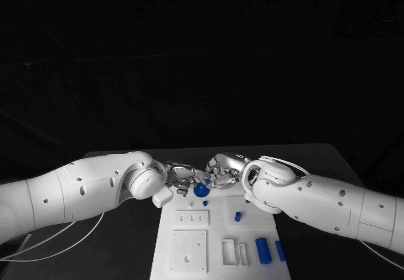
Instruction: Assemble the parts on the task board
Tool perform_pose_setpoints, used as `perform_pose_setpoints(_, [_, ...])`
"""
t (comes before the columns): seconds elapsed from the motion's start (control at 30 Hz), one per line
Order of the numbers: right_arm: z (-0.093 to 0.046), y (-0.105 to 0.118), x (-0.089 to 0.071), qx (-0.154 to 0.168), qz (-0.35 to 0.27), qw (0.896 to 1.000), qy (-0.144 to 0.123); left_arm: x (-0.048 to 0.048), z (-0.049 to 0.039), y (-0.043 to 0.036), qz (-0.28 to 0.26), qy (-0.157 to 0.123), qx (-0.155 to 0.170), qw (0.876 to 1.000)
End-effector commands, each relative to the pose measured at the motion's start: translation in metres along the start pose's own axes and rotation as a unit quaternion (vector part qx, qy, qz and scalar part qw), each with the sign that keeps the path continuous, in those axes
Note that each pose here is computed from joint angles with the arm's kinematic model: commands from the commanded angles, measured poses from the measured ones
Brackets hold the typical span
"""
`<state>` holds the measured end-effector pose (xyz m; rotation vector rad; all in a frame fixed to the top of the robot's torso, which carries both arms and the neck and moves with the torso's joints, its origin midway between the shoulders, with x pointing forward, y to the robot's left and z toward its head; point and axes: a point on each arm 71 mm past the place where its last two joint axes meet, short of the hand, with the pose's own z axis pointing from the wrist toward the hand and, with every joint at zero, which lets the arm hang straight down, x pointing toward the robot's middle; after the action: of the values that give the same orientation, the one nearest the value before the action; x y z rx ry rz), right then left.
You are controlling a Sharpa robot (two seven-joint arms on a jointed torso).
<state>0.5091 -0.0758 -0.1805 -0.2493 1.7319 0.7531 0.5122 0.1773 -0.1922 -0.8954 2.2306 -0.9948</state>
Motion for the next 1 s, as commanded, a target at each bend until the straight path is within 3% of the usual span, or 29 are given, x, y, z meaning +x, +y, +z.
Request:
perform_pose_setpoints(0.03, [0.001, 0.004, 0.003, -0.007, -0.005, 1.0, 0.01, 0.0014, 0.0004, -0.002, 0.008, -0.001, 0.0, 1.0])
perform_pose_setpoints(1.0, [0.004, 0.007, 0.015, -0.005, -0.006, 1.0, 0.023, -0.0023, 0.0025, -0.009, 0.035, -0.022, -0.005, 0.999])
